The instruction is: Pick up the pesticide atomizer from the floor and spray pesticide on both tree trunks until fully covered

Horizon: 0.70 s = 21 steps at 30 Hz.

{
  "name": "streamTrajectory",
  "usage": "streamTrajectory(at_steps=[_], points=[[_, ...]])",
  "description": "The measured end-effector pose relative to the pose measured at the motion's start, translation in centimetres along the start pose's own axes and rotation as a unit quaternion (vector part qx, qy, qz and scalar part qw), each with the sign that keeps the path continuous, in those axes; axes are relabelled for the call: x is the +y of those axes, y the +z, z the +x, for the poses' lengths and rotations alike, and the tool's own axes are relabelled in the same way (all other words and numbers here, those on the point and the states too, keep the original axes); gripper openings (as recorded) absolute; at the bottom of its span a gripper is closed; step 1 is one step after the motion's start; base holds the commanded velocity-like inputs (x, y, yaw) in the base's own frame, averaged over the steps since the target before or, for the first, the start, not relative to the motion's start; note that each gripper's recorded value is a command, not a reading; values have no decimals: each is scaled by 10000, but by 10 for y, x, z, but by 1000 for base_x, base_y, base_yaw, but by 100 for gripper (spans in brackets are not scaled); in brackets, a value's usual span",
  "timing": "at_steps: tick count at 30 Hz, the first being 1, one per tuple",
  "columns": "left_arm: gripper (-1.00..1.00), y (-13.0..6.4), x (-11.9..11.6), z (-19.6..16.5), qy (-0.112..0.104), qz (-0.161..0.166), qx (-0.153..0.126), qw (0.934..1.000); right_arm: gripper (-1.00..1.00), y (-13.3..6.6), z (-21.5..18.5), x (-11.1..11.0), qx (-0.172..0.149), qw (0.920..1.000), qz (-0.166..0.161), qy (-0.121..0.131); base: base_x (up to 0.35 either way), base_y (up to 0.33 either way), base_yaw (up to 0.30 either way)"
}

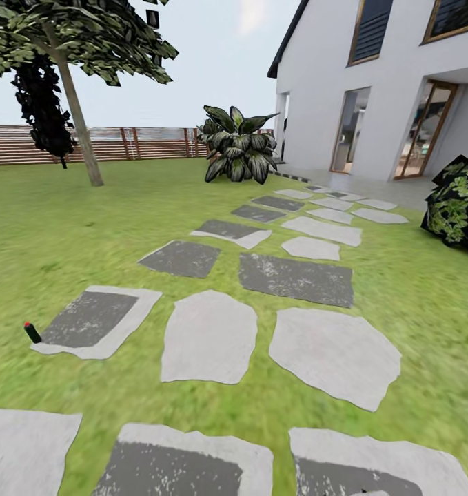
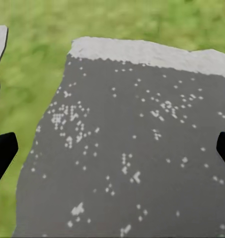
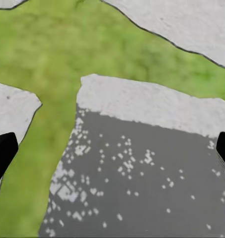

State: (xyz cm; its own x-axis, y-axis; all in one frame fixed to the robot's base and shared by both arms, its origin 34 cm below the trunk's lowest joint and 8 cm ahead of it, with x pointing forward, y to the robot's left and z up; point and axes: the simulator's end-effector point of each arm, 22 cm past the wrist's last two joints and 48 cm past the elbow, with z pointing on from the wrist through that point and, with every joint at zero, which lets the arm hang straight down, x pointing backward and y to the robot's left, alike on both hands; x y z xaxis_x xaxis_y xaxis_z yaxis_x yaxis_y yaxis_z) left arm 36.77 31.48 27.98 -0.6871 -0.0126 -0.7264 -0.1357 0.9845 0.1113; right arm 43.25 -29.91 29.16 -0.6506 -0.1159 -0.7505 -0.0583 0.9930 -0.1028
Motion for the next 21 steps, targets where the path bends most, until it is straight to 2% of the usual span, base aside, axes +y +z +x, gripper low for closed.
streamTrajectory(at_steps=[10,21], points=[[100,0,0,0,1,-3,0,10000,100,0,0,0,2,10000,0,-1,339,0,46],[100,0,0,0,1,-10,0,10000,100,0,0,0,3,10000,0,0,339,0,230]])
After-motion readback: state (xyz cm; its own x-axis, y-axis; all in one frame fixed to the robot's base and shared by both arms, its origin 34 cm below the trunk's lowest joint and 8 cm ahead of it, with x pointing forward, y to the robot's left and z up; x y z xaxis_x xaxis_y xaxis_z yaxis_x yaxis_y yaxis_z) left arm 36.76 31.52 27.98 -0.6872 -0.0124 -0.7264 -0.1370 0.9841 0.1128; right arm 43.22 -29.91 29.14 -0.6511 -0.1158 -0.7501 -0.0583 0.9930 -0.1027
